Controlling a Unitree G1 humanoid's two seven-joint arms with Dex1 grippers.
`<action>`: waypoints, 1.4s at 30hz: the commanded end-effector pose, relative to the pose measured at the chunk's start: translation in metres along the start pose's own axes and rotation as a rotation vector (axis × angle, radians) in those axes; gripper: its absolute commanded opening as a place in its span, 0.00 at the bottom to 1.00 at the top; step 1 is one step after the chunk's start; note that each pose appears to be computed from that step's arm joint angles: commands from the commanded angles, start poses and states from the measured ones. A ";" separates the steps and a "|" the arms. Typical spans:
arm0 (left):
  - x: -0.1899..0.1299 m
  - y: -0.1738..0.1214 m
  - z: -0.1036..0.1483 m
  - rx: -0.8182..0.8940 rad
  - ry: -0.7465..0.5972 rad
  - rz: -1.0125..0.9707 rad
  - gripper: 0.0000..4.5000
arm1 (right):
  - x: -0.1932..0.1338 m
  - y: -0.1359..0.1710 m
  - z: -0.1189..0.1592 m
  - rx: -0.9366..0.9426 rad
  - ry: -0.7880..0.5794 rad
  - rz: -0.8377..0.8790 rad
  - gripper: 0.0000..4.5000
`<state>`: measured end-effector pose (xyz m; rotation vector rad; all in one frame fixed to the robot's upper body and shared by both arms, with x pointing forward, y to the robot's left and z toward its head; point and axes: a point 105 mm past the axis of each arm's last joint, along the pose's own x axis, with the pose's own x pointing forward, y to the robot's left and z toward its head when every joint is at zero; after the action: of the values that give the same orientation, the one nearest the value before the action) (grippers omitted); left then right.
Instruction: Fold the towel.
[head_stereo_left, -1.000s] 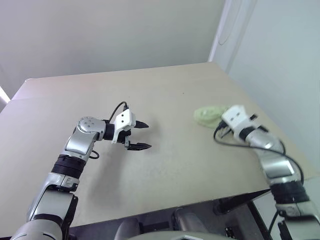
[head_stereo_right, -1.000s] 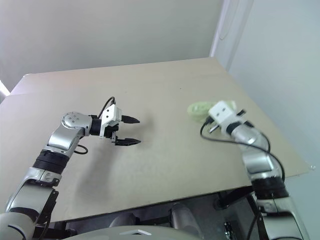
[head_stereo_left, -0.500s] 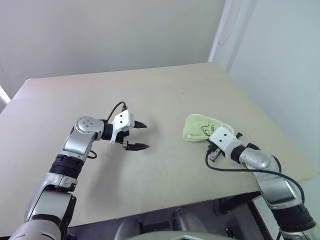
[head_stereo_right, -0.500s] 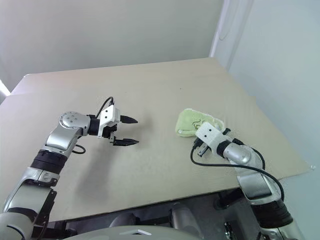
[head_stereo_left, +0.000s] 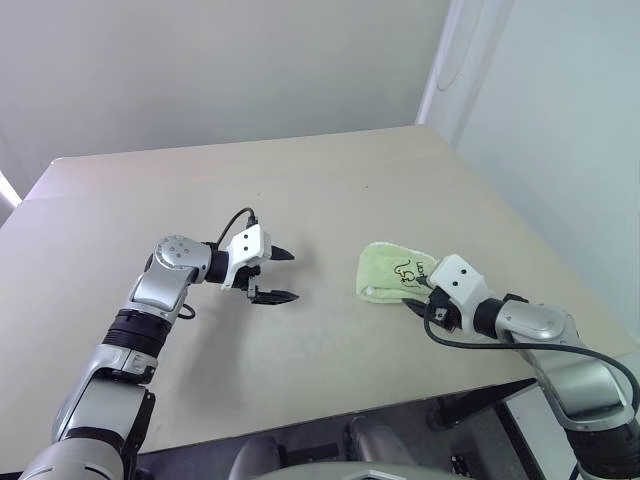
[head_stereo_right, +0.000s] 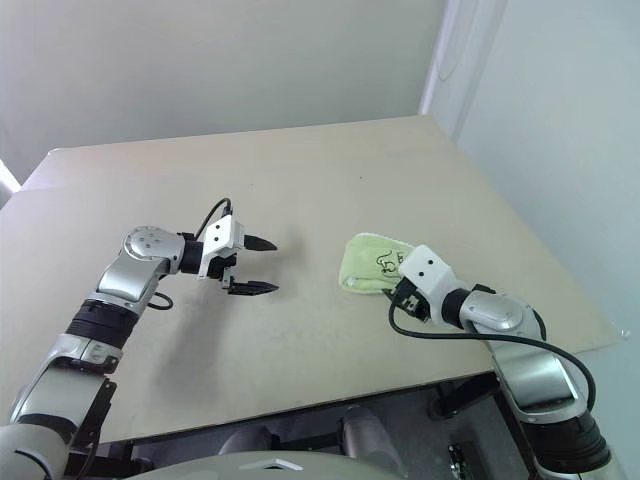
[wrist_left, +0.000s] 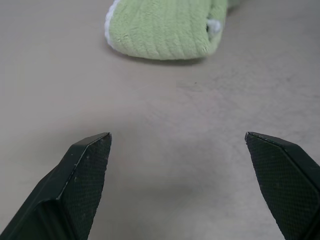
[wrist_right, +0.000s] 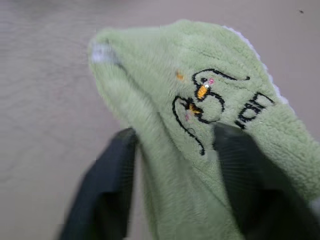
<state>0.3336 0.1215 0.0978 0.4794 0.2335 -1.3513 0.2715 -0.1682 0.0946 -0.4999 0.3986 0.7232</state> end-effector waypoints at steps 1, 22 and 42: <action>-0.003 0.007 0.011 0.047 -0.010 0.016 1.00 | -0.012 0.016 0.024 0.010 -0.094 0.100 0.88; -0.006 0.010 0.010 0.029 -0.016 0.016 1.00 | 0.039 -0.037 0.013 0.484 -0.219 -0.131 0.97; -0.029 -0.007 0.019 -0.073 -0.067 -0.042 1.00 | 0.009 -0.040 0.051 0.379 -0.445 -0.103 0.97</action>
<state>0.3185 0.1365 0.1082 0.3594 0.2962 -1.3900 0.3189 -0.1655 0.1130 -0.0086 0.1827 0.5720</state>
